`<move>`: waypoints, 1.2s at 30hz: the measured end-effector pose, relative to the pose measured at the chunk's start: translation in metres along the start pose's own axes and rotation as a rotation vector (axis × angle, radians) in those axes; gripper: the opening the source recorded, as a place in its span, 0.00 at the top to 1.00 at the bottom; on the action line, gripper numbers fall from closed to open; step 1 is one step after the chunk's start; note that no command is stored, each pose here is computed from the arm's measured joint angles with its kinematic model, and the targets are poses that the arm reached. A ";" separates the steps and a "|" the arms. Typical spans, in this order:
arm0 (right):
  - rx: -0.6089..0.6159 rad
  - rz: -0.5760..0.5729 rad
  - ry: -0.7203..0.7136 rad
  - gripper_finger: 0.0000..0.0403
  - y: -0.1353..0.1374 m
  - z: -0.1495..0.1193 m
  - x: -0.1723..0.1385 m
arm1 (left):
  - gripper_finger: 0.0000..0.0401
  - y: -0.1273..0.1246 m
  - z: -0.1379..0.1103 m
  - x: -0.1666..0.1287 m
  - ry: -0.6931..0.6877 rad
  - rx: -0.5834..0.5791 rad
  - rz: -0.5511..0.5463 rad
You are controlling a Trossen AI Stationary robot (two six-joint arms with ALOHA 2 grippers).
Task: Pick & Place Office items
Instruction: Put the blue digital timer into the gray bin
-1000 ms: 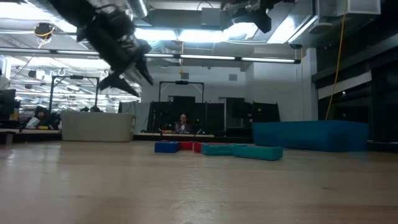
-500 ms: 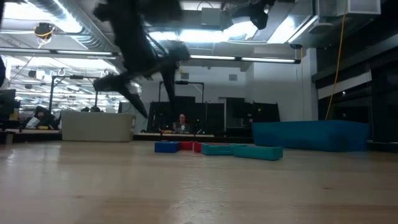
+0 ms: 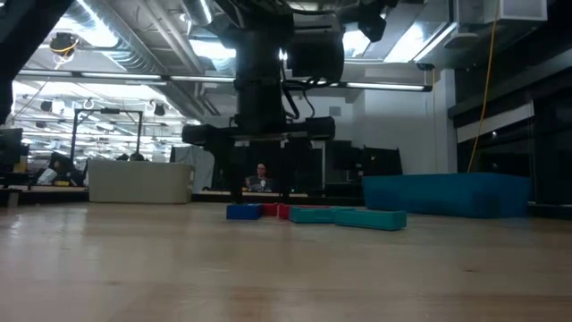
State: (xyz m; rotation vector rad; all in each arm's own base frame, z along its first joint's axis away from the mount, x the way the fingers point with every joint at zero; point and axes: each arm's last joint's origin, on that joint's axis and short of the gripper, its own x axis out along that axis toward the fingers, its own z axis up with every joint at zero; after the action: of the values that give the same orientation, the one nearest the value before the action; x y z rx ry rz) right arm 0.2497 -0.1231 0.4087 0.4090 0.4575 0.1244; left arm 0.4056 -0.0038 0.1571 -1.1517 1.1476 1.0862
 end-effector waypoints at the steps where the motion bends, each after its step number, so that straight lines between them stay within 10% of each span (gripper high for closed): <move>1: -0.005 0.000 0.004 0.33 0.000 0.000 0.000 | 0.34 0.000 0.001 0.001 0.004 -0.006 0.004; 18: -0.024 0.016 0.015 0.33 0.000 -0.002 0.000 | 0.33 0.013 0.002 -0.040 -0.017 -0.077 -0.022; 36: -0.008 0.013 0.012 0.33 0.000 -0.001 0.000 | 0.36 0.040 0.002 0.013 0.007 -0.114 0.017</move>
State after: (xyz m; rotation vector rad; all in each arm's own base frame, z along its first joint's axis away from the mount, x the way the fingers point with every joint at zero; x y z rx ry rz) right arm 0.2491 -0.1225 0.4078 0.4033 0.4657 0.1414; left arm 0.3676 0.0027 0.1400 -1.2366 1.1141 1.1748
